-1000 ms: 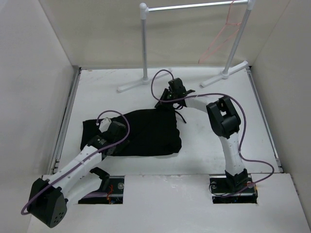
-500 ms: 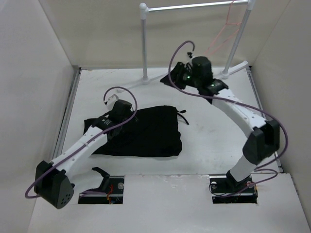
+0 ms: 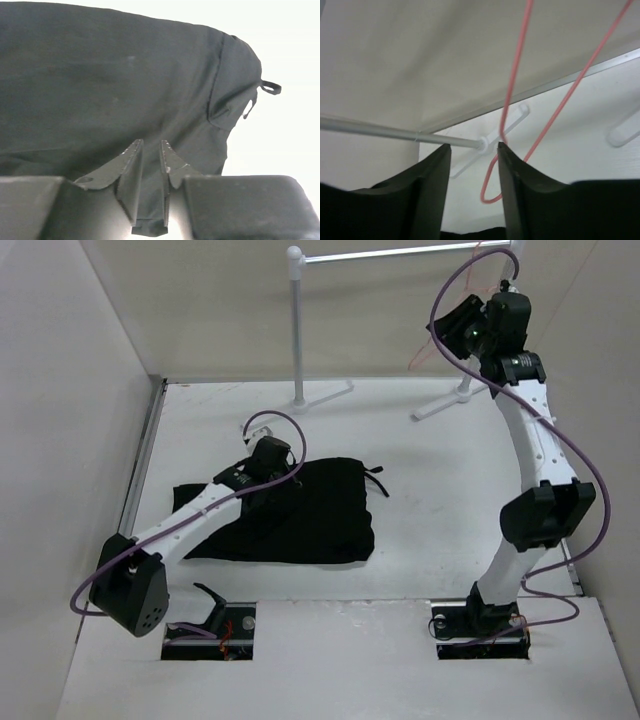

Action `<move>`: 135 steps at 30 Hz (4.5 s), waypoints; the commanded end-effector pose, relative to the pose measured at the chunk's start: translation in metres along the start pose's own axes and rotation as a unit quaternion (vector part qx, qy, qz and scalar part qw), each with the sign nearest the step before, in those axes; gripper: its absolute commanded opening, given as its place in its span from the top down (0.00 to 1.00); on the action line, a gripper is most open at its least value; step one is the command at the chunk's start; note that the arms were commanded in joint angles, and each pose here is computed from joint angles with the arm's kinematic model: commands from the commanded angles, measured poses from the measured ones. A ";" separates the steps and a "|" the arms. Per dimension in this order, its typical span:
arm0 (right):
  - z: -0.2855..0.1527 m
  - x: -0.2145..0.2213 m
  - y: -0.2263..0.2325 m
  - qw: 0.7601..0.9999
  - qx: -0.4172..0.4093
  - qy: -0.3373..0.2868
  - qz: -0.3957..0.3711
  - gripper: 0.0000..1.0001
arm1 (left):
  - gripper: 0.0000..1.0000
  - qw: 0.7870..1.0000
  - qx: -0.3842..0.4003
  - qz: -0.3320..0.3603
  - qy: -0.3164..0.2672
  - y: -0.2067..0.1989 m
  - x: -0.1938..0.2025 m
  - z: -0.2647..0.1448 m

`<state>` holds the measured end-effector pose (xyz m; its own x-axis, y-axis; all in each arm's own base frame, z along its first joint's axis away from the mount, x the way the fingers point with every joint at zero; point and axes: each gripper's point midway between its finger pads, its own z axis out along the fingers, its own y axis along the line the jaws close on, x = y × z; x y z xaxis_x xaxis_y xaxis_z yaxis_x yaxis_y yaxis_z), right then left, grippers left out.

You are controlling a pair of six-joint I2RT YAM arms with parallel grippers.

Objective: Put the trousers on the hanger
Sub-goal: Pick up the hanger from the clothesline, then place the trousers on the hanger.

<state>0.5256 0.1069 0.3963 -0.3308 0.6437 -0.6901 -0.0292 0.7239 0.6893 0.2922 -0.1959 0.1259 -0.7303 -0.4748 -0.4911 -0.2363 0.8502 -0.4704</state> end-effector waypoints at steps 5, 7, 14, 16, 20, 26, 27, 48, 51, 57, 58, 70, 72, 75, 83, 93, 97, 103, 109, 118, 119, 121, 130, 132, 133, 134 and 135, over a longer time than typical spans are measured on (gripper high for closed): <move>0.020 -0.020 -0.019 1.000 0.018 -0.001 -0.009 0.45 | 0.77 0.999 0.044 0.001 0.003 -0.024 -0.008 0.005; 0.030 -0.021 -0.020 1.000 0.010 0.005 -0.004 0.46 | 0.77 0.999 0.043 0.001 0.005 -0.025 -0.009 0.008; 0.044 -0.020 -0.012 0.999 -0.035 0.014 0.001 0.72 | 0.76 0.999 0.035 0.002 0.011 -0.024 -0.006 0.016; 0.042 -0.022 -0.008 0.999 -0.040 0.009 0.000 0.80 | 0.76 0.999 0.034 0.001 0.010 -0.024 -0.006 0.016; 0.030 -0.034 0.014 0.997 -0.072 -0.008 -0.016 0.86 | 0.68 0.999 0.039 -0.002 0.000 -0.029 -0.015 0.013; 0.002 -0.045 0.038 0.994 -0.101 -0.019 -0.043 0.88 | 0.48 0.998 0.059 -0.007 -0.014 -0.046 -0.033 0.005; -0.002 -0.042 0.040 0.993 -0.102 -0.015 -0.048 0.88 | 0.46 0.998 0.065 -0.008 -0.019 -0.051 -0.038 0.002; -0.113 0.161 -0.024 0.983 -0.024 0.158 -0.087 0.90 | 0.54 0.954 0.252 0.133 -0.092 -0.255 -0.121 -0.098; -0.128 0.195 -0.037 0.977 -0.012 0.193 -0.094 0.91 | 0.52 0.949 0.259 0.168 -0.064 -0.278 -0.092 -0.090; -0.149 0.222 -0.051 0.970 0.006 0.216 -0.109 0.91 | 0.48 0.942 0.261 0.210 -0.028 -0.301 -0.046 -0.066; -0.151 0.224 -0.050 0.970 0.005 0.219 -0.108 0.91 | 0.49 0.942 0.257 0.212 -0.027 -0.301 -0.043 -0.061; -0.168 0.252 -0.044 0.961 0.000 0.251 -0.113 0.91 | 0.59 0.947 0.236 0.219 -0.018 -0.309 -0.010 -0.024; -0.171 0.254 -0.050 0.961 0.011 0.252 -0.116 0.91 | 0.66 0.949 0.228 0.218 -0.026 -0.307 -0.012 -0.019; -0.177 0.252 -0.056 0.961 0.022 0.247 -0.120 0.91 | 0.78 0.951 0.220 0.217 -0.024 -0.304 -0.010 -0.010; -0.189 0.247 -0.059 0.964 0.023 0.237 -0.116 0.91 | 0.88 0.955 0.201 0.217 -0.008 -0.294 0.005 0.011; -0.192 0.241 -0.060 0.964 0.029 0.230 -0.129 0.91 | 0.73 0.953 0.203 0.226 0.005 -0.301 0.021 0.020; -0.192 0.239 -0.062 0.963 0.033 0.229 -0.139 0.91 | 0.88 0.955 0.202 0.219 0.000 -0.301 0.016 0.018; -0.204 0.221 -0.062 0.969 0.032 0.203 -0.140 0.72 | 1.00 0.965 0.219 0.144 -0.027 -0.296 -0.007 0.005; -0.222 0.210 -0.061 0.974 0.009 0.197 -0.108 0.54 | 1.00 0.961 0.260 0.060 -0.073 -0.281 -0.007 -0.009; -0.184 0.247 -0.068 0.973 -0.016 0.229 -0.013 0.87 | 1.00 0.967 0.242 0.030 -0.076 -0.229 0.031 -0.004; -0.178 0.255 -0.065 0.972 -0.023 0.232 -0.005 0.87 | 1.00 0.969 0.234 0.030 -0.076 -0.221 0.036 -0.002; -0.168 0.267 -0.065 0.971 -0.031 0.235 0.010 0.86 | 1.00 0.973 0.216 0.032 -0.080 -0.204 0.043 0.003; -0.134 0.337 -0.090 0.956 -0.025 0.294 0.008 0.74 | 1.00 0.984 0.155 0.037 -0.079 -0.142 0.077 0.022; -0.130 0.350 -0.091 0.951 -0.030 0.306 0.003 0.70 | 1.00 0.985 0.148 0.037 -0.078 -0.137 0.084 0.024; -0.128 0.358 -0.094 0.949 -0.026 0.315 0.000 0.67 | 1.00 0.986 0.144 0.038 -0.080 -0.134 0.086 0.025; -0.126 0.364 -0.098 0.947 -0.021 0.321 -0.001 0.63 | 1.00 0.986 0.139 0.039 -0.082 -0.131 0.088 0.026; -0.123 0.369 -0.103 0.945 -0.013 0.326 -0.003 0.58 | 1.00 0.986 0.135 0.040 -0.084 -0.129 0.091 0.027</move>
<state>0.2770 0.2249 0.0911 -0.8619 0.3483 -0.3684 0.0159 0.7449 0.6670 0.2718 -0.3539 0.1011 -0.6742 -0.3911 -0.6265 0.0215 0.8375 -0.5460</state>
